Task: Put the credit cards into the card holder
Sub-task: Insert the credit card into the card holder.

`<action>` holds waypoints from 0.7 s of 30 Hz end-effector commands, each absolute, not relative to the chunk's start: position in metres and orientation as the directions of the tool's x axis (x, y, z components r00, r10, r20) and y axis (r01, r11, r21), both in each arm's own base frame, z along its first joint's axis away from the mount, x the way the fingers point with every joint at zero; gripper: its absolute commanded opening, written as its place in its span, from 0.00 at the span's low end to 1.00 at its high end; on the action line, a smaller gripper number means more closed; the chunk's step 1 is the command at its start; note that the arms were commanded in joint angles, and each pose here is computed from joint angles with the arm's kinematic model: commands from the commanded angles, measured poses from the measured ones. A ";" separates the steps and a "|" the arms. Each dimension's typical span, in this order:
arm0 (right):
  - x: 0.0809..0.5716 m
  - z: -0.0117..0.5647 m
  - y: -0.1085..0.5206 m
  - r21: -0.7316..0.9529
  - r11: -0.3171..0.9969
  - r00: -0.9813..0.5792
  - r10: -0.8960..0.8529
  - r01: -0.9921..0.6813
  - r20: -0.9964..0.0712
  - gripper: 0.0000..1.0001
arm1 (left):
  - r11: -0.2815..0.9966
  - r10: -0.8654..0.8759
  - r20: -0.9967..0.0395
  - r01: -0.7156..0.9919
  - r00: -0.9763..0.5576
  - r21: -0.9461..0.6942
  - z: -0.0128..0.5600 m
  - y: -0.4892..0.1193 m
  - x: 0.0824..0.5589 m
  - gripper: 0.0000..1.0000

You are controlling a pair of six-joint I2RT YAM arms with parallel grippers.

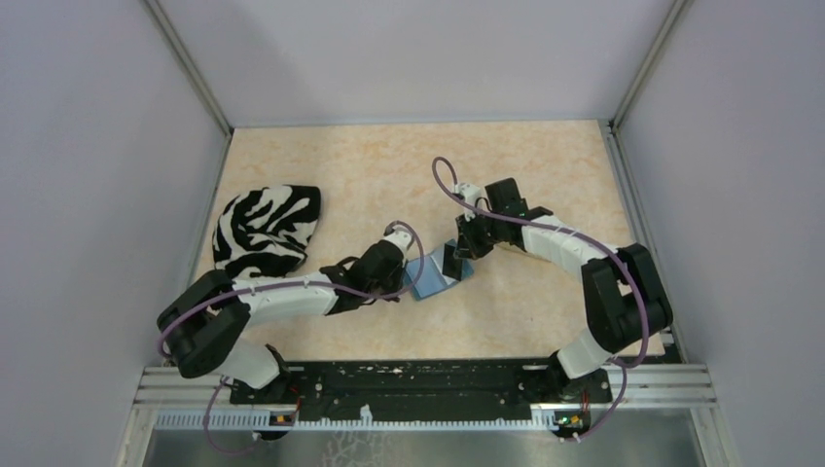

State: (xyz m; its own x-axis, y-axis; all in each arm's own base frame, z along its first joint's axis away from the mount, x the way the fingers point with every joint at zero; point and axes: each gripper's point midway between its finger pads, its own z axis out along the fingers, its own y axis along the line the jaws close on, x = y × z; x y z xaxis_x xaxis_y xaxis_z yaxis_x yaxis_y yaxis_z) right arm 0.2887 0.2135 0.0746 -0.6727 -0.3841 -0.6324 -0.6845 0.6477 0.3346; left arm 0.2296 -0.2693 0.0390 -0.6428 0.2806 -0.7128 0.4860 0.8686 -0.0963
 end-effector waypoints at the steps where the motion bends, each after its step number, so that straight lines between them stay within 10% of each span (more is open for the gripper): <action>1: 0.293 0.087 0.226 0.402 0.590 -0.676 -0.365 -0.700 -0.641 0.00 | 0.870 0.248 -0.681 0.468 -0.689 -0.157 0.032 -0.265 0.232 0.09; 21: 0.292 0.079 0.229 0.608 0.576 -0.819 -0.216 -0.546 -0.531 0.00 | 0.820 0.152 -0.614 0.445 -0.774 -0.358 0.033 -0.277 0.271 0.25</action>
